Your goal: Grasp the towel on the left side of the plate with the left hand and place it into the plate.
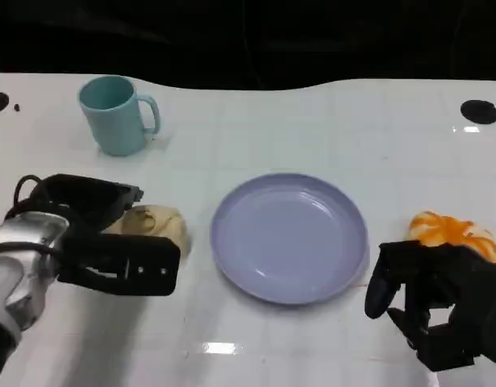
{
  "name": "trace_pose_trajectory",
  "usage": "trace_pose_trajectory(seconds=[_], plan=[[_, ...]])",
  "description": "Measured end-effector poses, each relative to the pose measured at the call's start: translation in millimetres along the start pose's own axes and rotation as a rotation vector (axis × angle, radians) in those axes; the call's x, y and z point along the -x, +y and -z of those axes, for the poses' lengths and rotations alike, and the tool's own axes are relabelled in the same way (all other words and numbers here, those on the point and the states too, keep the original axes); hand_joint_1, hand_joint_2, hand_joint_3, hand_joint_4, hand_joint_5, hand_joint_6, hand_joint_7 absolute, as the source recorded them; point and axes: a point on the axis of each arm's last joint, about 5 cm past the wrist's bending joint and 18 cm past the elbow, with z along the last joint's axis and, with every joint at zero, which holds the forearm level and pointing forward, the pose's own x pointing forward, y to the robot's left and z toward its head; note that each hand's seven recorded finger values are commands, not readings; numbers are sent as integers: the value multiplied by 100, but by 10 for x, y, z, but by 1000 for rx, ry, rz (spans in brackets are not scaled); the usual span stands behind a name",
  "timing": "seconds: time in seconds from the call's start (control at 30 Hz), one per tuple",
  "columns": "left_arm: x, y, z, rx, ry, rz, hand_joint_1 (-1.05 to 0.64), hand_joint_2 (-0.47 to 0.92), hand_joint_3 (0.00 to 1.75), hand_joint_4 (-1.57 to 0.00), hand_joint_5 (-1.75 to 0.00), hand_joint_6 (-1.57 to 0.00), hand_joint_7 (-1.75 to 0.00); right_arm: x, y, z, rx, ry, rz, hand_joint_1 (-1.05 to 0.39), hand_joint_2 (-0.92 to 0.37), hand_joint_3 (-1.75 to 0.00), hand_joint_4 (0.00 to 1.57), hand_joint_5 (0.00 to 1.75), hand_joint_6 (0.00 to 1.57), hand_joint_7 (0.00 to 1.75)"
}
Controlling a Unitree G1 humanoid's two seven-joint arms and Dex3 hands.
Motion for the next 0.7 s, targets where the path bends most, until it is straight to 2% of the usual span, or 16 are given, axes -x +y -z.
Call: trace_pose_trajectory(seconds=[0.2,0.3,0.4,0.47,0.5,0.53,0.57,0.63,0.67,0.7], plan=[[-176,-34,-54,-12,31,56,-57,92,10,-53,-11,-42,-3,33,1,-9,-6,3,5,1,-53,-113,75,175,71,144],[-222,-48,-45,-33,37,101,-55,92,17,-66,-12,-60,-6,48,0,-19,-5,-3,8,2,-53,-113,75,175,71,143],[-250,-62,-48,-47,36,137,-47,92,16,-78,-16,-77,-10,54,-3,-22,-6,-5,10,2,-53,-113,76,175,72,143],[-261,-51,-49,-48,31,139,-36,92,11,-92,-24,-94,-13,56,-4,-25,-6,-7,11,2,-53,-113,76,175,72,144],[-261,-56,-47,-45,25,130,-31,92,7,-93,-67,-104,-17,57,-5,-25,-7,-8,11,2,-53,-113,76,175,72,144],[-259,-68,-43,-38,14,112,-26,92,5,-86,-120,-112,-28,58,-7,-26,-7,-8,12,2,-53,-113,76,175,72,144],[-255,-81,-39,-23,1,84,-23,92,4,-82,-143,-107,-52,59,-9,-26,-7,-8,12,2,-53,-113,76,175,72,144],[-243,-121,-35,15,-33,13,-19,92,9,-83,-168,-78,-136,60,-13,-27,-8,-8,14,1,-53,-113,76,175,72,144],[-234,-154,-32,37,-46,-26,-18,92,11,-83,-171,-71,-152,59,-14,-27,-9,-8,13,1,-53,-114,76,175,72,144],[-224,-192,-30,53,-56,-60,-17,92,15,-83,-173,-67,-160,59,-14,-27,-9,-5,13,1,-53,-114,76,175,72,143]])
